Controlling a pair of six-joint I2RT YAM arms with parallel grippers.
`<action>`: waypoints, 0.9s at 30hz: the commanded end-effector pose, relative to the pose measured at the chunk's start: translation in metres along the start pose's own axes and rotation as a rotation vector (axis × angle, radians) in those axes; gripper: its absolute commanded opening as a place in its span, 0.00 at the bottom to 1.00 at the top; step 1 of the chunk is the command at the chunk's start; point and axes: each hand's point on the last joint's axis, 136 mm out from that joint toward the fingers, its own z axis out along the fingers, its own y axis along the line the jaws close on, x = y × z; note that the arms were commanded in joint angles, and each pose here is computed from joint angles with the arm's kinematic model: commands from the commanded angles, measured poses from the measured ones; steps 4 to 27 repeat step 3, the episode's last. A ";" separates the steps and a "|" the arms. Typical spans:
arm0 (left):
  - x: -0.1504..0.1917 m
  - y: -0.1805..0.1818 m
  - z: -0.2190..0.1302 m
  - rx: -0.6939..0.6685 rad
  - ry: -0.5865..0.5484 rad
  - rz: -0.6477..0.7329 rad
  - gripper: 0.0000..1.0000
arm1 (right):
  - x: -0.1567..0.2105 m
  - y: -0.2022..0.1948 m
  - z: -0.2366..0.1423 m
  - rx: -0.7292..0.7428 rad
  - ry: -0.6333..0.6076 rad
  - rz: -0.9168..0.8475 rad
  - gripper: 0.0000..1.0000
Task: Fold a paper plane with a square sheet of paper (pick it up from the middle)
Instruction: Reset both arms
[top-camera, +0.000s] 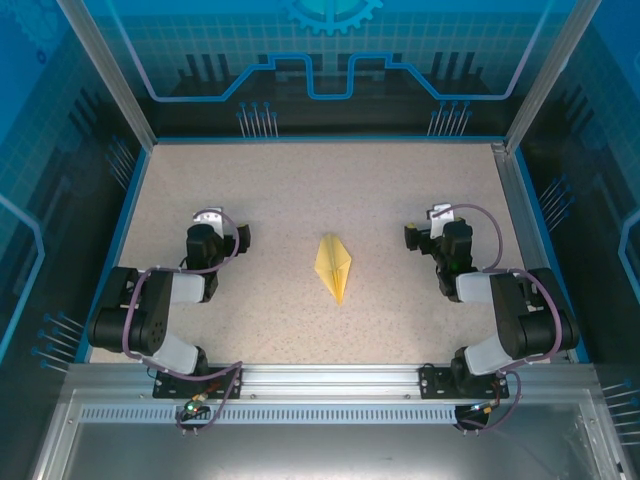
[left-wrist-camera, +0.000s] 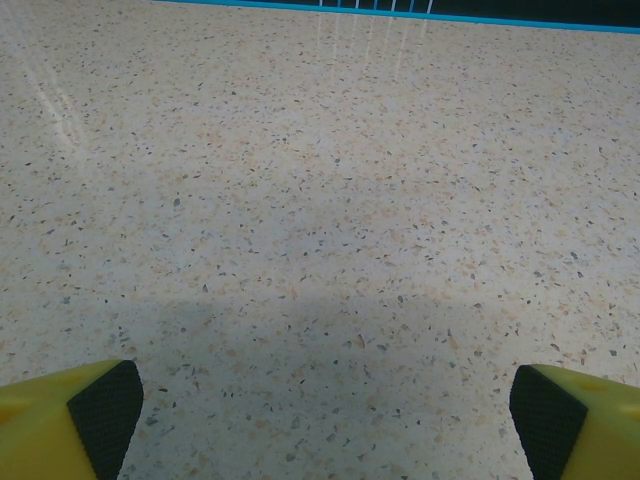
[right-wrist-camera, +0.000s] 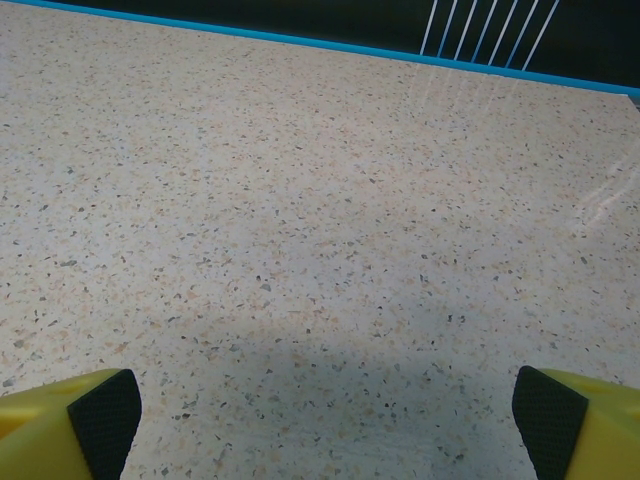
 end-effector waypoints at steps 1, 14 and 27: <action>-0.017 -0.006 0.001 0.023 -0.048 0.007 0.98 | -0.009 -0.005 0.003 0.002 -0.017 0.023 0.99; -0.018 -0.005 0.001 0.022 -0.049 0.007 0.99 | -0.008 -0.005 0.003 0.000 -0.017 0.023 0.99; -0.018 -0.005 0.001 0.022 -0.049 0.007 0.99 | -0.008 -0.005 0.003 0.000 -0.017 0.023 0.99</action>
